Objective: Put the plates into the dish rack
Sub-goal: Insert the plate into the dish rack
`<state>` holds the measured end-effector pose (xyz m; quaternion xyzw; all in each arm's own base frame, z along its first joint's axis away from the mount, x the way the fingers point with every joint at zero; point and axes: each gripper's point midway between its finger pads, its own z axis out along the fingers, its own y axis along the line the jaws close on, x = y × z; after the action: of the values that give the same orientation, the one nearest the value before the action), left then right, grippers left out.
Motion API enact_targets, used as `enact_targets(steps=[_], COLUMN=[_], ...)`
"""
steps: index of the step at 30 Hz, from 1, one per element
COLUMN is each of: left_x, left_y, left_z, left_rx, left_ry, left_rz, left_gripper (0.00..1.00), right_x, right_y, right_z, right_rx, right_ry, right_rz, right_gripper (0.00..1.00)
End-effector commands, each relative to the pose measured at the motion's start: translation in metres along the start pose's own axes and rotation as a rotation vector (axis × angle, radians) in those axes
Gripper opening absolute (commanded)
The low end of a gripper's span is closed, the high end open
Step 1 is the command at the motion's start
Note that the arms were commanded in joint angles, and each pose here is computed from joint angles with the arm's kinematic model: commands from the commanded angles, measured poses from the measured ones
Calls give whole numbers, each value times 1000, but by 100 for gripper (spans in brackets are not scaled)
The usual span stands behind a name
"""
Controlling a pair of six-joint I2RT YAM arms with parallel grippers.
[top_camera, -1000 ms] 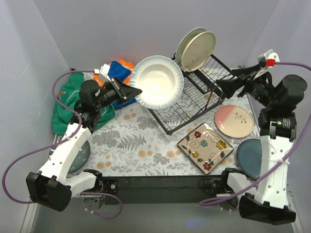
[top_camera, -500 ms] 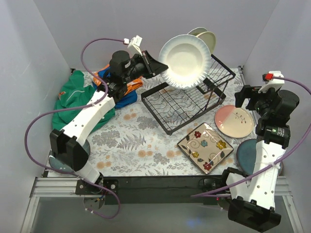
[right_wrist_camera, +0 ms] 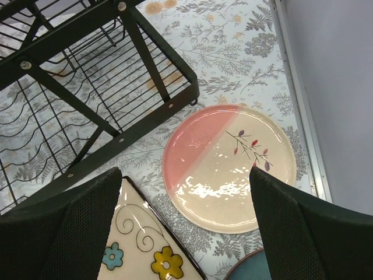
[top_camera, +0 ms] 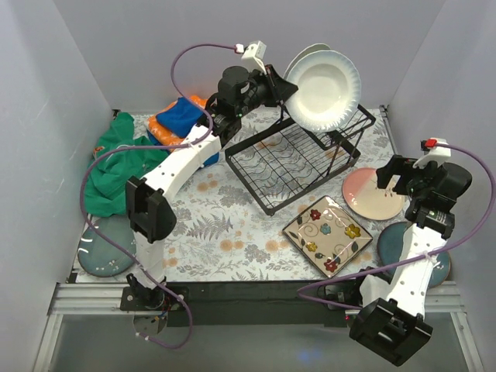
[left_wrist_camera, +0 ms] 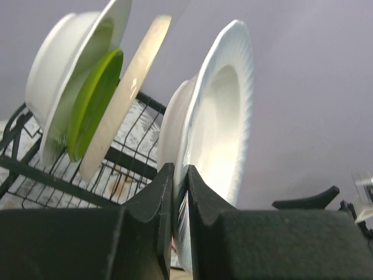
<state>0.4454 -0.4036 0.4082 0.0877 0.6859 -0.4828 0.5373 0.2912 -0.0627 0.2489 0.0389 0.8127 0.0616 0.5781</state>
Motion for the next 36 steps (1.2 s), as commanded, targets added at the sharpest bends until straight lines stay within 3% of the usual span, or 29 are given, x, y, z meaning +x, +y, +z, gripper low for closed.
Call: enact_targets(steps=[1,16,24,36], left_x=[-96,-66,-99,-120], left_y=[-69,-62,-83,-83], left_z=[-10,24,21,25], left_rx=[132,165,238,242], left_ry=[-303,-217,-324,-445], left_rz=[74,-11,17,77], left_gripper=[0,0,0,0], right_x=[-3,6,7,3], right_y=[2,10,16,36], right_z=[3,9,10,8], right_rx=[-33,-111,-149,-281], right_ry=[-70,-60,-55,-54], right_rz=[-45,-31,-22,-20], right_gripper=[94,94,94,95])
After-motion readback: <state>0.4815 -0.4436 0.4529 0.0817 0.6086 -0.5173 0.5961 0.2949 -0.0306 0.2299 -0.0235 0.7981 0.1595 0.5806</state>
